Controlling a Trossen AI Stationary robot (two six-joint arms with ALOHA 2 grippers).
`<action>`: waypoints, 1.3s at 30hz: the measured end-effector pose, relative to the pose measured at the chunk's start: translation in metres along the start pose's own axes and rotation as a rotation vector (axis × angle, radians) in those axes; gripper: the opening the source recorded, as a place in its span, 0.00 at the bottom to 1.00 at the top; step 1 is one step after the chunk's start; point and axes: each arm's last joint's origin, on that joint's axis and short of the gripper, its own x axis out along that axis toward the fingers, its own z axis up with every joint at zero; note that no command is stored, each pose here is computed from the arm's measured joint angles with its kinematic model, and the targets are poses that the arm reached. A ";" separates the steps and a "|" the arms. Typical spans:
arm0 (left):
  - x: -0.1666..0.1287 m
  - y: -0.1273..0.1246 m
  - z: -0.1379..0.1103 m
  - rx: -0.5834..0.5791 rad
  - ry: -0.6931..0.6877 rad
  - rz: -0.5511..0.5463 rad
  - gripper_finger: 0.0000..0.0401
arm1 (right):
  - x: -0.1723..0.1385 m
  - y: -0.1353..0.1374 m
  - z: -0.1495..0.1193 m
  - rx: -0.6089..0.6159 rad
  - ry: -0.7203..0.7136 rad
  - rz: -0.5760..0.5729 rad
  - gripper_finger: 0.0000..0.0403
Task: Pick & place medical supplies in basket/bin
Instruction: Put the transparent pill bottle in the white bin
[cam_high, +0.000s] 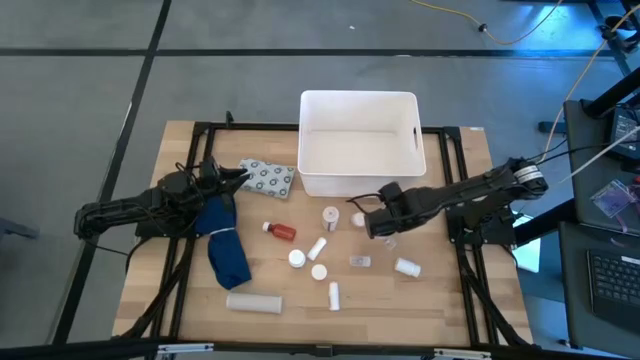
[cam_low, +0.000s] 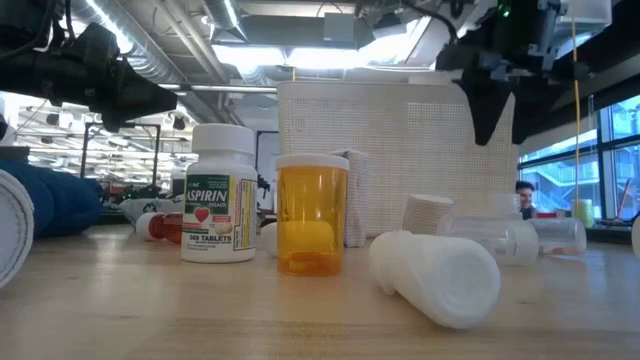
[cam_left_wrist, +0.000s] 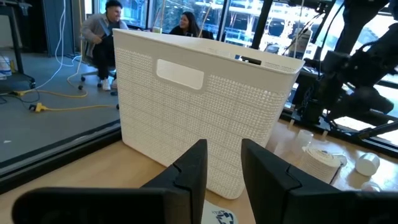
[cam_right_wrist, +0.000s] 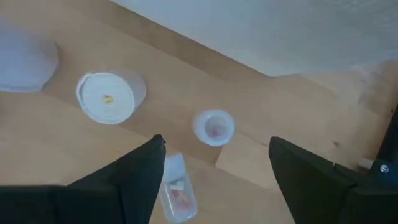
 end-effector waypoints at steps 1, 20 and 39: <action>0.000 0.000 0.000 0.000 0.000 0.000 0.23 | 0.003 0.002 -0.001 -0.006 0.002 -0.012 0.71; 0.000 0.000 0.000 0.000 0.001 -0.006 0.23 | 0.034 0.020 -0.005 -0.009 0.043 -0.117 0.71; 0.000 0.000 0.000 -0.001 0.001 -0.005 0.23 | 0.077 -0.006 -0.017 0.085 0.039 0.018 0.71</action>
